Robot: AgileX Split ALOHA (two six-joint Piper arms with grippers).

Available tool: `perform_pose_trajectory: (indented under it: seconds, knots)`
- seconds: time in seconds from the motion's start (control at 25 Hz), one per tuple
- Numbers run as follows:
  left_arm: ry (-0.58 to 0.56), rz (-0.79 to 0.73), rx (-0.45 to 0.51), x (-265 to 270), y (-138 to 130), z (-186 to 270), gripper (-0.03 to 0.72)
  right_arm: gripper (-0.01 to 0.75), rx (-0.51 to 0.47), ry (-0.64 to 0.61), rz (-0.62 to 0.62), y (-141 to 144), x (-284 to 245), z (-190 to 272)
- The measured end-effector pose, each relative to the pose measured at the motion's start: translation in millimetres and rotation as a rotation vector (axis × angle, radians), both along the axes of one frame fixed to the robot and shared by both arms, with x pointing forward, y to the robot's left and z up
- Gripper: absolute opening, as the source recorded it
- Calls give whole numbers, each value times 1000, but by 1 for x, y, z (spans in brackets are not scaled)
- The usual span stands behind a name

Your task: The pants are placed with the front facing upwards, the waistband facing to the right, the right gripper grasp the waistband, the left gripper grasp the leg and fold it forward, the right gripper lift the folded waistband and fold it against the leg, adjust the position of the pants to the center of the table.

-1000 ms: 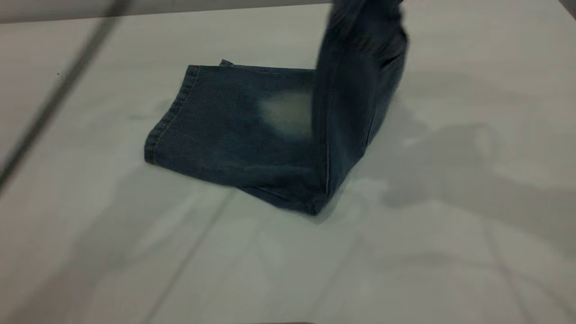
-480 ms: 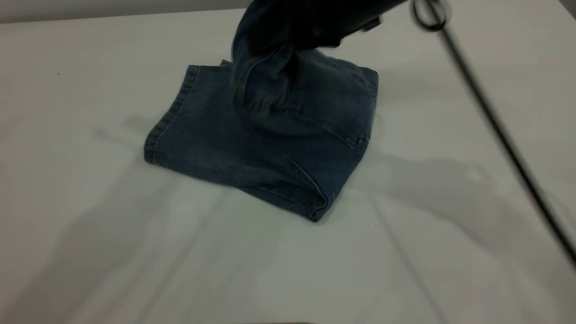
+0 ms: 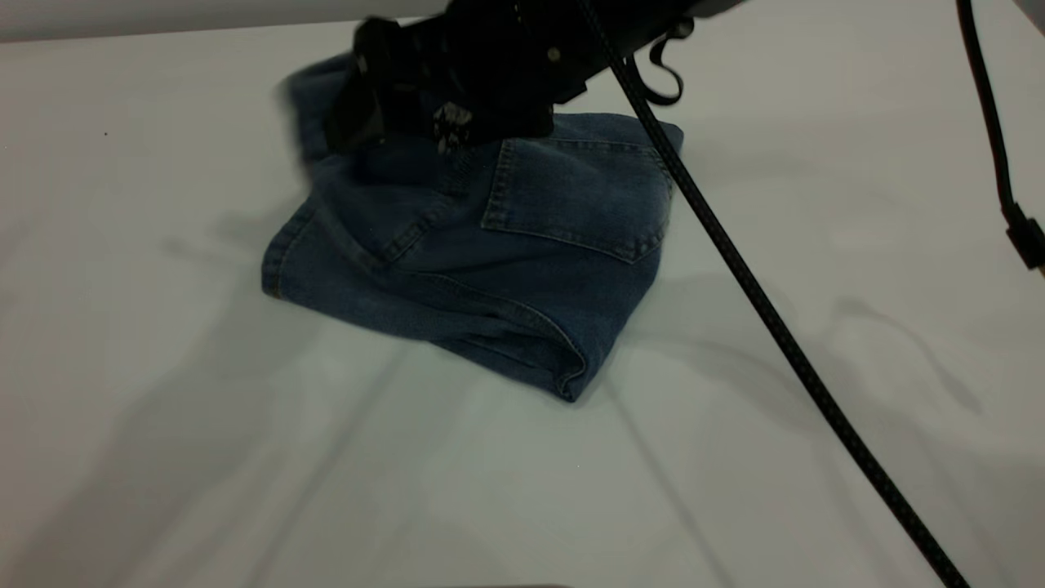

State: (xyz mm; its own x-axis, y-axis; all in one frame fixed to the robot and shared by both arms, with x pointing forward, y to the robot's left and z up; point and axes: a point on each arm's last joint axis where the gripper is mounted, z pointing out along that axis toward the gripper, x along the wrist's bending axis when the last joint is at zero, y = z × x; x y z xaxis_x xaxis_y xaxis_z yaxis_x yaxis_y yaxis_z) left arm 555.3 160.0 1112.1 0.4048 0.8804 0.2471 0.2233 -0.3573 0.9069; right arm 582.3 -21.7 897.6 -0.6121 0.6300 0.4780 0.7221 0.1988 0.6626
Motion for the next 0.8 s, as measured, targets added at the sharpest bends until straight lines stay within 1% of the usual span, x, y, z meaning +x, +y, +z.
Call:
perform_pose_trajectory:
  seconds: [0.04, 0.16, 0.32, 0.48, 0.56, 0.64, 0.72, 0.8]
  knots:
    - [11, 2, 6, 1, 0, -4, 346, 674, -11, -9, 5, -1, 0, 2]
    - [37, 6, 18, 6, -2, -13, 346, 676, -49, -23, 9, -10, 4, 11]
    - [101, 24, 24, 15, -6, -33, 346, 659, -103, 6, -51, -44, 19, 24]
    - [250, 92, 41, 27, -8, -72, 346, 596, -141, 62, -159, -97, 38, 37]
    - [329, 116, 59, 32, -11, -94, 346, 583, -140, 107, -216, -126, 46, 42]
    - [413, 119, 104, 34, -17, -120, 346, 579, -134, 148, -245, -148, 49, 46]
    - [502, 119, 123, 32, -25, -143, 346, 577, -121, 174, -265, -167, 50, 52]
    - [599, 124, 128, 30, -32, -167, 346, 577, -109, 189, -270, -178, 50, 57]
